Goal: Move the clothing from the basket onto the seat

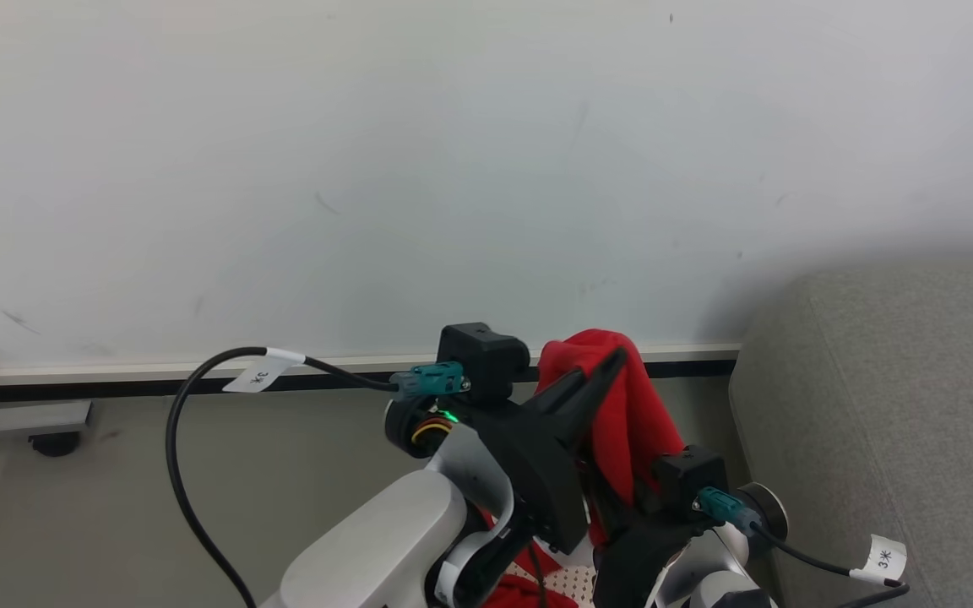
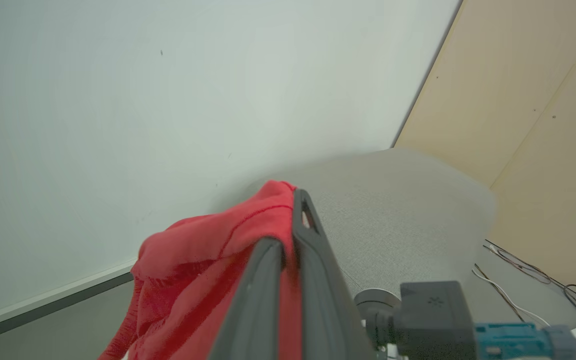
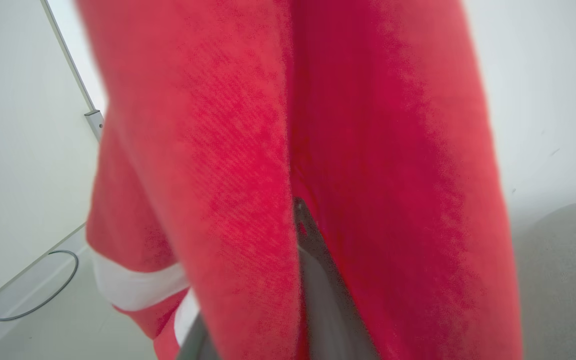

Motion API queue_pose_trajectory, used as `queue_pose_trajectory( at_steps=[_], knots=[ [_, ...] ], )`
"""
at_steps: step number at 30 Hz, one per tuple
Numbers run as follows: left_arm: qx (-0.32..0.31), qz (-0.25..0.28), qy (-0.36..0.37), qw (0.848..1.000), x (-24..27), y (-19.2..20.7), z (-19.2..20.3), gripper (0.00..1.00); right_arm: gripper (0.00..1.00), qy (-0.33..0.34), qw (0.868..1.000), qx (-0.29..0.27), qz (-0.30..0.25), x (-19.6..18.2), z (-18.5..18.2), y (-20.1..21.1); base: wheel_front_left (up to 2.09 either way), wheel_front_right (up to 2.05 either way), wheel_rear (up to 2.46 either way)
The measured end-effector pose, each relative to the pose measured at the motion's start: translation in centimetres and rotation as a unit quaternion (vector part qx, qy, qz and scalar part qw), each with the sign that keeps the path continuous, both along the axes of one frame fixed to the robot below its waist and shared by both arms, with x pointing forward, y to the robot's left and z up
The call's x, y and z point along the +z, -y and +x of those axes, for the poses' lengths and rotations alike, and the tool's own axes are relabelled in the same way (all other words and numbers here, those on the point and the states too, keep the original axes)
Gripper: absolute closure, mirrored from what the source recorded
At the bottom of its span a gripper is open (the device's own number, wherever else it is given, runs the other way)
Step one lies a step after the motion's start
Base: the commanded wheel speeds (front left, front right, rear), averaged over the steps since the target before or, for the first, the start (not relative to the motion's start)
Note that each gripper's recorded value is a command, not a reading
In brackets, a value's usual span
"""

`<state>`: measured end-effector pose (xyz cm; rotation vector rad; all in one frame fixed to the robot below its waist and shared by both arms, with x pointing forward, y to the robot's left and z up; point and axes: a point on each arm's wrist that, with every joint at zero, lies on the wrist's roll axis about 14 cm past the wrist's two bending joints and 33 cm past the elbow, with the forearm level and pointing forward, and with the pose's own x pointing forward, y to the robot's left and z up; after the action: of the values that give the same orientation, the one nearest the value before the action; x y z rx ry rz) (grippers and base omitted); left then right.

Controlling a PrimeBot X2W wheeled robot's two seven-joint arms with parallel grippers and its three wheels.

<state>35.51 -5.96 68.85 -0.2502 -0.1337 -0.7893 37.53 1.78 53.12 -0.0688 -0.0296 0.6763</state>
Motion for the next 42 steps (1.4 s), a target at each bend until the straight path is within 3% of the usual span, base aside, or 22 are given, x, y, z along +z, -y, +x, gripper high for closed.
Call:
queue_pose_trajectory(
  at_steps=[1,2,3,19,31,35,42],
  knots=[
    [0.005,0.001,-0.001,1.0,-0.3,-0.2,0.2,0.88,1.0,0.001,1.0,-0.001,0.0,0.0,0.0,0.1,0.0,0.0,0.0],
    [0.013,0.003,-0.001,1.0,-0.6,-0.5,0.5,0.27,1.0,0.0,1.0,-0.003,-0.001,-0.1,0.1,0.2,0.0,0.0,0.0],
    [0.028,0.002,-0.002,1.0,-0.9,-1.2,1.2,0.0,1.0,0.001,1.0,-0.007,0.0,-0.1,0.2,0.5,0.0,0.0,0.0],
    [0.151,0.045,0.017,0.987,-7.3,-8.8,4.9,0.0,1.0,0.01,0.998,-0.06,0.012,0.3,0.9,3.9,0.0,0.0,0.0],
    [0.124,0.036,-0.015,0.991,-11.9,-10.0,3.2,0.0,1.0,0.024,0.993,-0.116,0.011,1.0,1.8,7.6,0.0,0.0,0.0],
    [0.115,0.011,-0.018,0.993,-12.0,-9.6,2.6,0.0,1.0,0.029,0.991,-0.133,0.002,1.2,2.0,8.9,0.0,0.0,0.0],
    [0.094,0.007,-0.008,0.996,-12.3,-8.2,1.8,0.0,1.0,0.067,0.984,-0.164,-0.012,3.8,3.0,11.5,0.0,0.0,0.0]
  ],
)
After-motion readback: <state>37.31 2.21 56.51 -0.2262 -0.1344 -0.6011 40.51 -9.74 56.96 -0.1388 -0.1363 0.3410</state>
